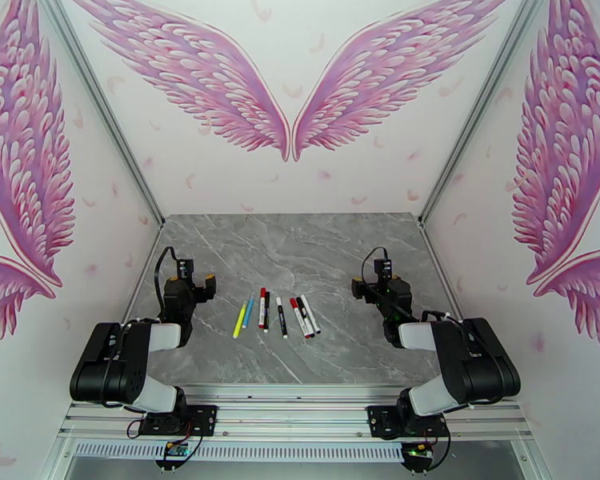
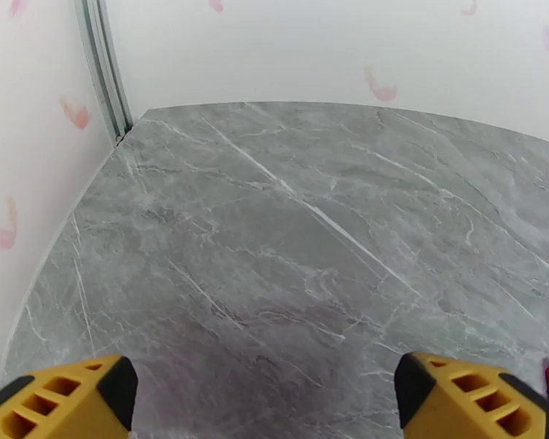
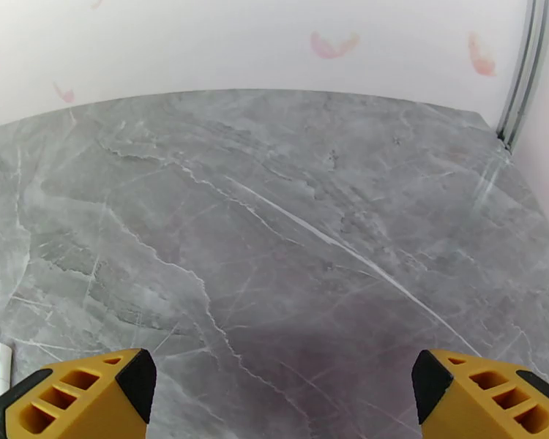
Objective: Open the pen caps
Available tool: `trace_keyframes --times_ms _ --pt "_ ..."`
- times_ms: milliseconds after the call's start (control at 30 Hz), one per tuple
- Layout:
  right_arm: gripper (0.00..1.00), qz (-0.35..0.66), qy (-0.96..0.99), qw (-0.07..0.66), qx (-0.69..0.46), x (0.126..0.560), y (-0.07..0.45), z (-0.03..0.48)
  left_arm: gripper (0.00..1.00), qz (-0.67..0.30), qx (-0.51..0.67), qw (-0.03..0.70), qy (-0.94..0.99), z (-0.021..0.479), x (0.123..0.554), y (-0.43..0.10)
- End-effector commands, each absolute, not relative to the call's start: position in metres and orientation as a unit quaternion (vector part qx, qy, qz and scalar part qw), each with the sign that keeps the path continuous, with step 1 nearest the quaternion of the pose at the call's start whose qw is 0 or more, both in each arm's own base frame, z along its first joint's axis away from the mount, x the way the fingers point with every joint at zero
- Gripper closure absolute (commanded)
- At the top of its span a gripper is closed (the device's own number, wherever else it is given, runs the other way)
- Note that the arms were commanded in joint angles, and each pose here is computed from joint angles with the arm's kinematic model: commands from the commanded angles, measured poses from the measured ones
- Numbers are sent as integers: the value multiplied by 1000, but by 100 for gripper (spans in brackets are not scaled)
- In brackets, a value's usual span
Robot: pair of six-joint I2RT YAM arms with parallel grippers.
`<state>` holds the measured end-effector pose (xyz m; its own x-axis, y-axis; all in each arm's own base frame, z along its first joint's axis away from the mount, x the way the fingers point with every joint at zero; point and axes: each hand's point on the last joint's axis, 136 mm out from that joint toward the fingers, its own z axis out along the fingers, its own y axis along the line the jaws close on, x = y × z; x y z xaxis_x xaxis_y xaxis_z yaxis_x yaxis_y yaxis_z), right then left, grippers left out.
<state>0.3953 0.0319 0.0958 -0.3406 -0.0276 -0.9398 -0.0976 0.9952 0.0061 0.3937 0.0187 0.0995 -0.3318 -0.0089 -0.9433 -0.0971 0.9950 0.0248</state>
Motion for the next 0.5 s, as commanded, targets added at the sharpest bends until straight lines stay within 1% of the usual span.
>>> trace_keyframes --times_ms 0,467 --pt "1 28 807 589 -43 404 31 107 1 37 -31 593 804 112 402 19" --pt "1 29 807 589 -43 404 31 107 1 37 -31 593 804 112 402 19"
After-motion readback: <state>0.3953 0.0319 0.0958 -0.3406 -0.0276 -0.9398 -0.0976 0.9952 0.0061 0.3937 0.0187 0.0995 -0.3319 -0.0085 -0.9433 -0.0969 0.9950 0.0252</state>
